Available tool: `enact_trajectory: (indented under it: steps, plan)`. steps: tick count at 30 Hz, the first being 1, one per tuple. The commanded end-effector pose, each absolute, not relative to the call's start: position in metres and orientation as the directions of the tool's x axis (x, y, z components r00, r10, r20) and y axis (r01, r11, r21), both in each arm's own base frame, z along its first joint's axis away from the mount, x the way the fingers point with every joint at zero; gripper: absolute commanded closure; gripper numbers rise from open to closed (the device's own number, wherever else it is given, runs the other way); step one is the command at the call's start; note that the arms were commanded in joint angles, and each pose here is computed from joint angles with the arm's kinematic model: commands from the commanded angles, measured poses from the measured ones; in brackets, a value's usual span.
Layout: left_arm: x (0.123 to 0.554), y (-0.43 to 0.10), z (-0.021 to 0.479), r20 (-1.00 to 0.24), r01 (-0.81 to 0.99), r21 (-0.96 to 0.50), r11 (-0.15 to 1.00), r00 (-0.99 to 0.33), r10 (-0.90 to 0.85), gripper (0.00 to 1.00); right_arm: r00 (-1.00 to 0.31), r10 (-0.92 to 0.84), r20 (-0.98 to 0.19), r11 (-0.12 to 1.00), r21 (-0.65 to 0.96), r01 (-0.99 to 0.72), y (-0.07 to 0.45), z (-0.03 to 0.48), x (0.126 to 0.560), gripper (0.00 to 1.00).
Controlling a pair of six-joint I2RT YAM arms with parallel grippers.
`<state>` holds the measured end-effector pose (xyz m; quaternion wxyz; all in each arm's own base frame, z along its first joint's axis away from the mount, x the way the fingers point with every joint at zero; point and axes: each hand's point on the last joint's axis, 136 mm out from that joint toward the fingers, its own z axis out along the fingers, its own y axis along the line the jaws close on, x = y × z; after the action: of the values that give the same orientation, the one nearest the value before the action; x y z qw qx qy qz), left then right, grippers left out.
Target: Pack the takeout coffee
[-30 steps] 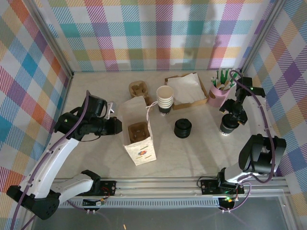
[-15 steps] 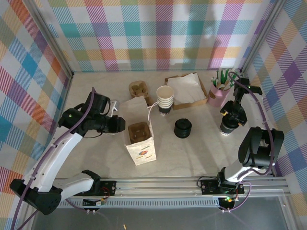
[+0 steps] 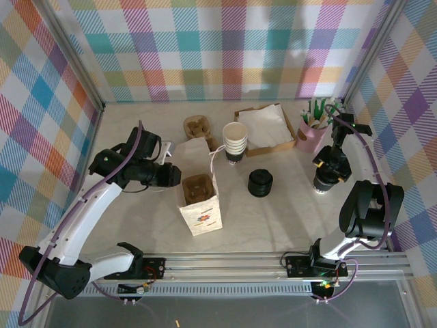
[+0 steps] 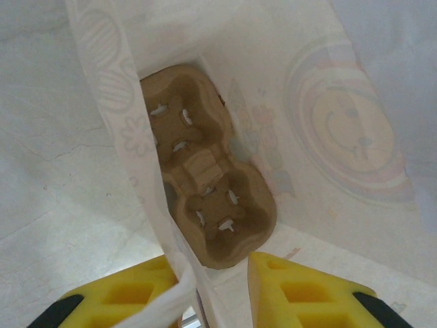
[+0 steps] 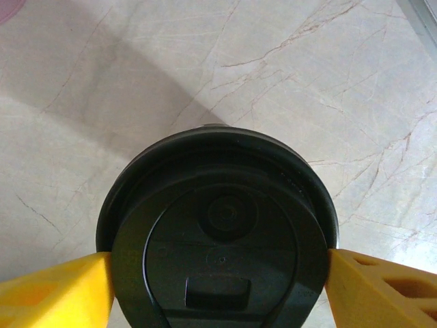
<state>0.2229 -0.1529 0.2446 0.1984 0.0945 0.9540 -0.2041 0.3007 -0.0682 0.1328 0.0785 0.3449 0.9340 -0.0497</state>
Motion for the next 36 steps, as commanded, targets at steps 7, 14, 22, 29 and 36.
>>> enact_trajectory:
  steps: [7, 14, 22, 29, 36]
  plan:
    - [0.227, -0.159, 0.256, -0.455, 0.329, -0.341, 0.881, -0.878, 0.151, 0.72, -0.755, 0.637, -0.157, 0.758, -0.05, 0.65, -0.066, 0.136, 0.284, 0.21]
    - [0.224, -0.159, 0.256, -0.456, 0.326, -0.35, 0.878, -0.878, 0.145, 0.72, -0.768, 0.626, -0.138, 0.774, -0.01, 0.633, -0.058, 0.128, 0.284, 0.2]
    - [0.221, -0.156, 0.258, -0.459, 0.317, -0.35, 0.882, -0.879, 0.134, 0.73, -0.804, 0.583, -0.115, 0.811, 0.02, 0.585, -0.05, 0.126, 0.28, 0.3]
    - [0.222, -0.15, 0.258, -0.472, 0.297, -0.334, 0.895, -0.874, 0.114, 0.74, -0.853, 0.513, -0.092, 0.857, 0.097, 0.505, -0.028, 0.133, 0.267, 0.35]
    - [0.227, -0.149, 0.256, -0.485, 0.271, -0.338, 0.901, -0.871, 0.08, 0.76, -0.933, 0.342, -0.114, 0.939, 0.082, 0.334, 0.018, 0.134, 0.254, 0.36]
